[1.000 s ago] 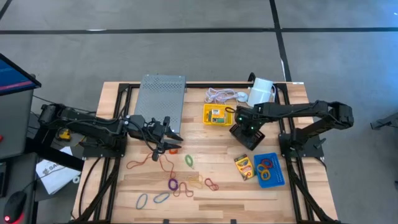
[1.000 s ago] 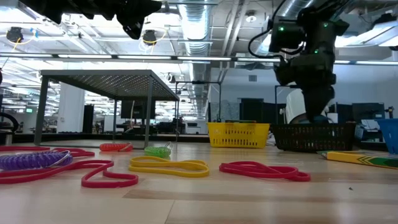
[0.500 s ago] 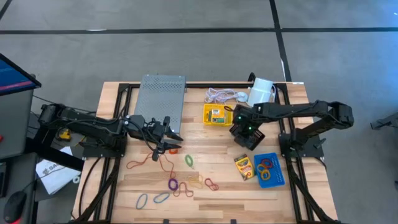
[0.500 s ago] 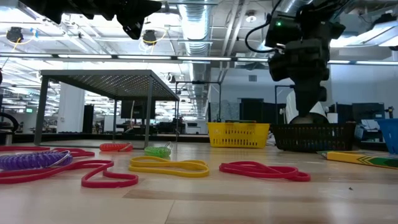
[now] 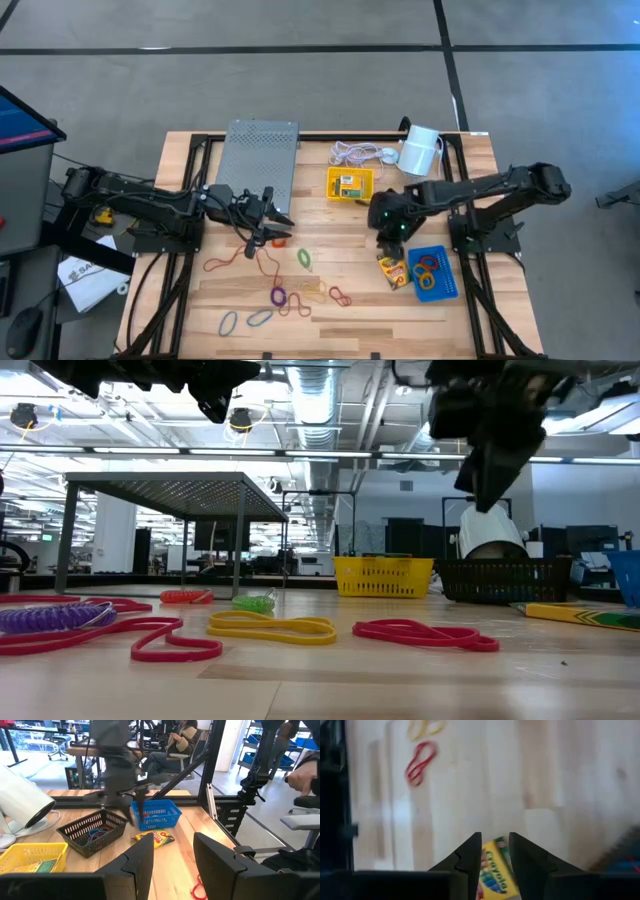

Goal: Pick & Place Office Desk Supplies
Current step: Put the crayon box into the yellow bin

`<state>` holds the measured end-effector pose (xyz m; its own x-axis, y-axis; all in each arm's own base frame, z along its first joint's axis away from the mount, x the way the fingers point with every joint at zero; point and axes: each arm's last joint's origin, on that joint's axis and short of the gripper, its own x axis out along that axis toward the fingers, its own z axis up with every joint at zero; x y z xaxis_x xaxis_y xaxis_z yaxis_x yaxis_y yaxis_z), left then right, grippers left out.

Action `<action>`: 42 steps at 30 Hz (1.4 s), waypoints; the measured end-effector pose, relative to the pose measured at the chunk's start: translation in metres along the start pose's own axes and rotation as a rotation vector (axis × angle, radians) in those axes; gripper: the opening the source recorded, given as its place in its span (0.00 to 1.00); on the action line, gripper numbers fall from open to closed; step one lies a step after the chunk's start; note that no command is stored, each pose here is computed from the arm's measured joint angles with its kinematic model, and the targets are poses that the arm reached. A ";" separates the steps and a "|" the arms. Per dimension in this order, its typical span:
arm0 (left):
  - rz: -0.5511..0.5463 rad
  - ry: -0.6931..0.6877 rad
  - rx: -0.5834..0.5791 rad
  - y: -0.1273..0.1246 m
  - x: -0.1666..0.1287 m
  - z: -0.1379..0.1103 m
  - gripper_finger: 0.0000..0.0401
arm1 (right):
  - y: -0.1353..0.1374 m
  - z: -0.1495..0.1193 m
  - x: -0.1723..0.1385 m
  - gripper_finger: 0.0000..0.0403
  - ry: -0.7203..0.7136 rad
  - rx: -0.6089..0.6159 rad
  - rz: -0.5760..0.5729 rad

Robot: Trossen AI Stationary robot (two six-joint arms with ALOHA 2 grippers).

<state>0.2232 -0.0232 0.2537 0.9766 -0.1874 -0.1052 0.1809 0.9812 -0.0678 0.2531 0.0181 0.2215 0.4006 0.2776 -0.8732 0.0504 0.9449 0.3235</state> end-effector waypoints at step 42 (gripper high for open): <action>0.001 0.016 -0.008 0.000 0.000 -0.001 0.34 | -0.002 0.032 0.076 0.22 0.414 -0.292 -0.072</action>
<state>0.2230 -0.0232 0.2523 0.9747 -0.1874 -0.1215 0.1791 0.9809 -0.0761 0.3129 0.0315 0.1657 0.0060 0.1999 -0.9798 -0.2170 0.9567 0.1939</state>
